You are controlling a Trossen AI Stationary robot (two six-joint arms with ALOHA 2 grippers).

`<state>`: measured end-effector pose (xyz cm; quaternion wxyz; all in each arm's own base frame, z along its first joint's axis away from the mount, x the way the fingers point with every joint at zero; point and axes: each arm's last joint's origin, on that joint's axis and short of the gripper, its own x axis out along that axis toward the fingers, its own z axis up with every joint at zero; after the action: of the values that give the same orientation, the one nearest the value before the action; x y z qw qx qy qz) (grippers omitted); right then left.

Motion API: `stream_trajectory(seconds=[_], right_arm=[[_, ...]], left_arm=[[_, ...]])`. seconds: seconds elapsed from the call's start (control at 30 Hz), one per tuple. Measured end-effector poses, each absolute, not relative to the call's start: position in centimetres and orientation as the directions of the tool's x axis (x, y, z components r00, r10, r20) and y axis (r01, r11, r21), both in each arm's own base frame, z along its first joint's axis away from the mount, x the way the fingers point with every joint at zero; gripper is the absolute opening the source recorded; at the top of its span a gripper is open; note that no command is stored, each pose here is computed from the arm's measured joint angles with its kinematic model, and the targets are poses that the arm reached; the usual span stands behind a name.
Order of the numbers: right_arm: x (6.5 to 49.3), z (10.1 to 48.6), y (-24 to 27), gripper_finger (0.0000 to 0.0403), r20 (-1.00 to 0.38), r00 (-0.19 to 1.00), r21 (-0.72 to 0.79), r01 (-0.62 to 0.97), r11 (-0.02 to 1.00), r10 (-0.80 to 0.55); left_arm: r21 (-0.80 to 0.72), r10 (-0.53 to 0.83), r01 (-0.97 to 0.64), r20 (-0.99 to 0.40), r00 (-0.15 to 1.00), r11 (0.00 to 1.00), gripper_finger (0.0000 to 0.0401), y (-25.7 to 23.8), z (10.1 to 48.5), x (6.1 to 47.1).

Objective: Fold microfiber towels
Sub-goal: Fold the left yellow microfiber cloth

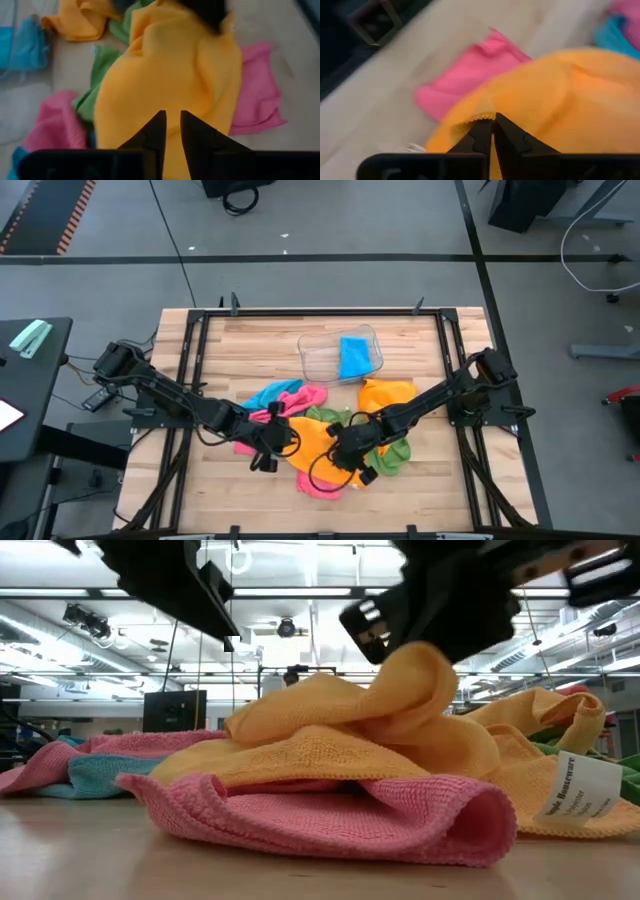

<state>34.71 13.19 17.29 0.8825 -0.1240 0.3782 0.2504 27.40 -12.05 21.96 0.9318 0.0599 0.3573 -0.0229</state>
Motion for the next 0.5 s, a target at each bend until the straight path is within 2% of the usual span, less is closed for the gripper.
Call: stream_trajectory(seconds=[0.27,0.4,0.5], right_arm=[[33.5,20.2,12.3,0.0116,-0.718,0.617,-0.005,-0.466,0.885,0.321],[32.5,21.8,11.9,0.0139,-0.728,0.63,-0.016,-0.41,0.912,0.27],[31.8,21.5,12.1,0.015,-0.772,0.592,-0.016,-0.384,0.923,0.232]], left_arm=[[0.097,-0.001,0.092,-0.678,0.735,0.991,0.0086,-12.1,21.6,27.6],[0.172,0.015,0.144,-0.689,0.724,0.974,0.0088,-12.4,20.9,27.7],[0.176,0.014,0.148,-0.69,0.724,0.973,0.01,-12.6,20.3,28.1]])
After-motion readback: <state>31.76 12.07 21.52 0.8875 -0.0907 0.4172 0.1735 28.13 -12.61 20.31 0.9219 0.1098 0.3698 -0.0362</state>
